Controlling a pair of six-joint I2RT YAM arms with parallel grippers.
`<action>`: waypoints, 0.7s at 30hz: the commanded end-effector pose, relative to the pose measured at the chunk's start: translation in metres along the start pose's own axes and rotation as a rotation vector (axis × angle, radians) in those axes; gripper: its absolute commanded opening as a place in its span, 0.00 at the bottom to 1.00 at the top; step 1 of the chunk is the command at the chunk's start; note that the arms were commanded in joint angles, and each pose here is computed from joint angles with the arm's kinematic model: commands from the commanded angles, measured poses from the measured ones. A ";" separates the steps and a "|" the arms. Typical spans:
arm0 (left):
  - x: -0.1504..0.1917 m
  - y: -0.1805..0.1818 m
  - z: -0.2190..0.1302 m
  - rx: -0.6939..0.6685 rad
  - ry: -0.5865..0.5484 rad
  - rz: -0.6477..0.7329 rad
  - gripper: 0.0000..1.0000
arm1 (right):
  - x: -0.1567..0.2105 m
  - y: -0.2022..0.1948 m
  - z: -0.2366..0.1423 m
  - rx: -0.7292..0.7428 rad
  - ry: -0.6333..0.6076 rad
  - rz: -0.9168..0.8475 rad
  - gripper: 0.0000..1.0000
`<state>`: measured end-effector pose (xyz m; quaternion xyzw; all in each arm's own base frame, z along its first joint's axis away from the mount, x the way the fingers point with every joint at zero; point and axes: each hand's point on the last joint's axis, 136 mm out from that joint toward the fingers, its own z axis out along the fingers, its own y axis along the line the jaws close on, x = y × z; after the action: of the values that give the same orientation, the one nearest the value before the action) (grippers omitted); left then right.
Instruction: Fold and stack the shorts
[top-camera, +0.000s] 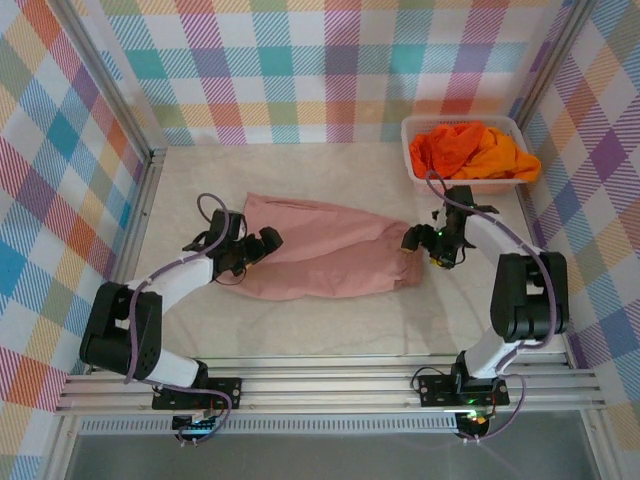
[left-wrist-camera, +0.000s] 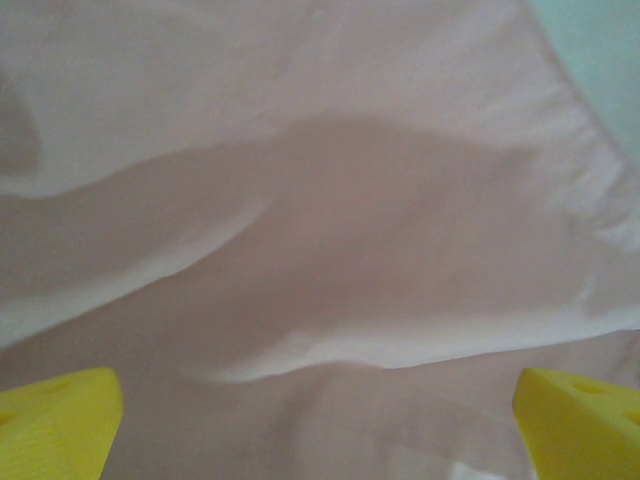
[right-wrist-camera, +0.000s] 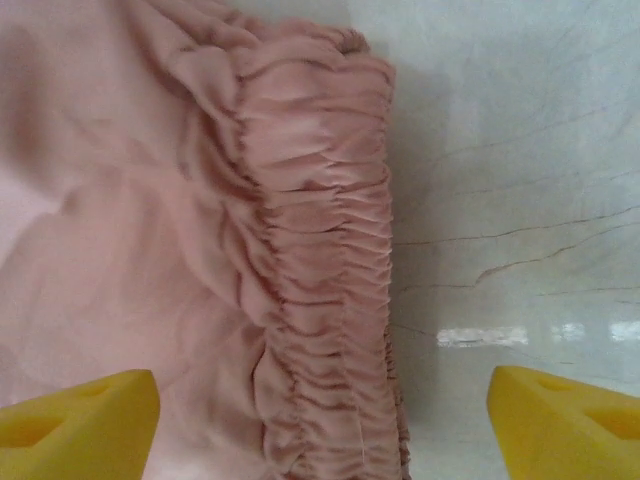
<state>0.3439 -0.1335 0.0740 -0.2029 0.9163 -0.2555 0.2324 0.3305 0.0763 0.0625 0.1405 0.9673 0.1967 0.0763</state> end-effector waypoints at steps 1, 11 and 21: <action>0.001 0.003 0.005 0.007 -0.023 0.030 1.00 | 0.003 0.006 0.010 -0.039 0.046 -0.019 0.80; 0.003 0.009 0.007 -0.011 -0.025 0.032 1.00 | 0.002 0.013 0.038 -0.043 0.098 -0.030 0.56; -0.017 -0.019 -0.031 0.064 -0.124 0.068 1.00 | -0.008 -0.006 0.026 0.161 0.048 -0.162 0.00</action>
<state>0.3449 -0.1292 0.0887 -0.1975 0.9058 -0.2599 0.2700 0.3408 0.0960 0.0303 0.0838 0.9801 0.1739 0.0463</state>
